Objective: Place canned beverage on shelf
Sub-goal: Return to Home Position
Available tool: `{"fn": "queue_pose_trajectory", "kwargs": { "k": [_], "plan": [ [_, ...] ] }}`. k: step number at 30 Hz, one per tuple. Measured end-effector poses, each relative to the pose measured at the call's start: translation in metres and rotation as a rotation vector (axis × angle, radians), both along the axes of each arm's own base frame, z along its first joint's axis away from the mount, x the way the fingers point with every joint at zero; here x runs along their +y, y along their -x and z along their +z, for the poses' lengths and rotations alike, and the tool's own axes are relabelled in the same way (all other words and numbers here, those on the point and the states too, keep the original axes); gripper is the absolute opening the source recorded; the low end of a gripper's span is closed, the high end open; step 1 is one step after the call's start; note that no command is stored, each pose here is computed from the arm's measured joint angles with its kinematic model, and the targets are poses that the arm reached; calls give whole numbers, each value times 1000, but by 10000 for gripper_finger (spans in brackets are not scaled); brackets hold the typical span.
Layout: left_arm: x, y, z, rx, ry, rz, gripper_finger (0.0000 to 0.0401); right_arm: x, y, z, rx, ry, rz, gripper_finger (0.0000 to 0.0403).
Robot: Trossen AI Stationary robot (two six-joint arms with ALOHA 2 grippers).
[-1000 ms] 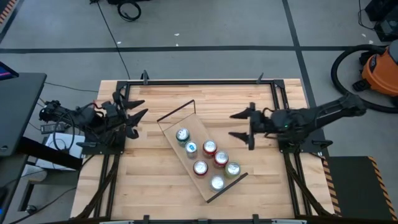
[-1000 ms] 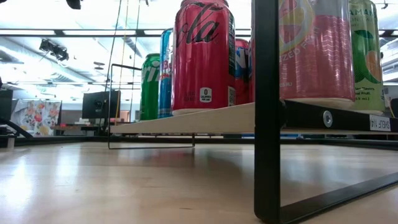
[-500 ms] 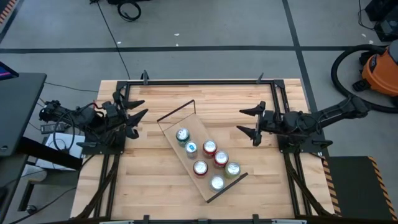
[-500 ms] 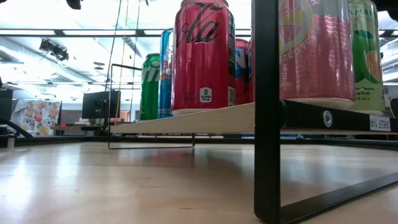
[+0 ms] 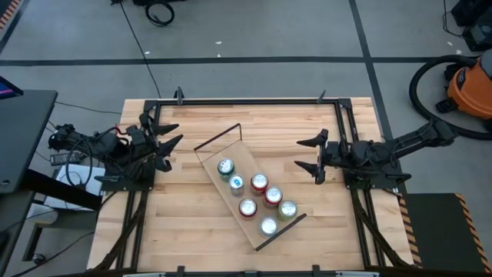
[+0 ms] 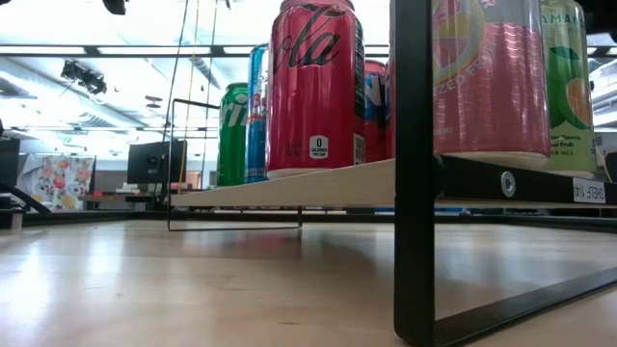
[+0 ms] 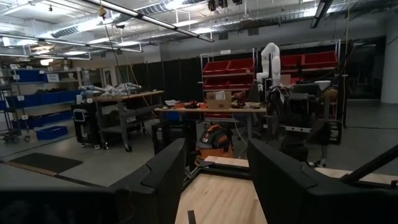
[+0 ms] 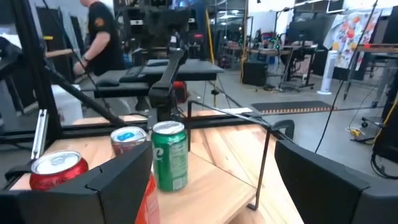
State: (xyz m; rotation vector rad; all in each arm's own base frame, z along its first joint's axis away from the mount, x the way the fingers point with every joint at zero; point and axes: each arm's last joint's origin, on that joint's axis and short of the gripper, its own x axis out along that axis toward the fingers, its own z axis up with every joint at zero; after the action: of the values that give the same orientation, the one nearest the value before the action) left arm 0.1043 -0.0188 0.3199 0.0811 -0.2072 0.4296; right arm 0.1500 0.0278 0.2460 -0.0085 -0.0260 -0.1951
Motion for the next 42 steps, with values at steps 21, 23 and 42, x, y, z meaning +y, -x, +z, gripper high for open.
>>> {"fn": "queue_pose_trajectory", "kwargs": {
  "k": [21, 23, 42],
  "plan": [
    [0, 0, 0, 0, 0, 0, 183, -9, 33, -62, -153, -79, -6, 348],
    [0, 0, 0, 1, -1, 0, 183, -10, 34, -61, -162, -83, -5, 348],
    [2, 5, 18, -104, -121, 68, 183, -12, 34, -61, -166, -121, -64, 348]
  ]
}}
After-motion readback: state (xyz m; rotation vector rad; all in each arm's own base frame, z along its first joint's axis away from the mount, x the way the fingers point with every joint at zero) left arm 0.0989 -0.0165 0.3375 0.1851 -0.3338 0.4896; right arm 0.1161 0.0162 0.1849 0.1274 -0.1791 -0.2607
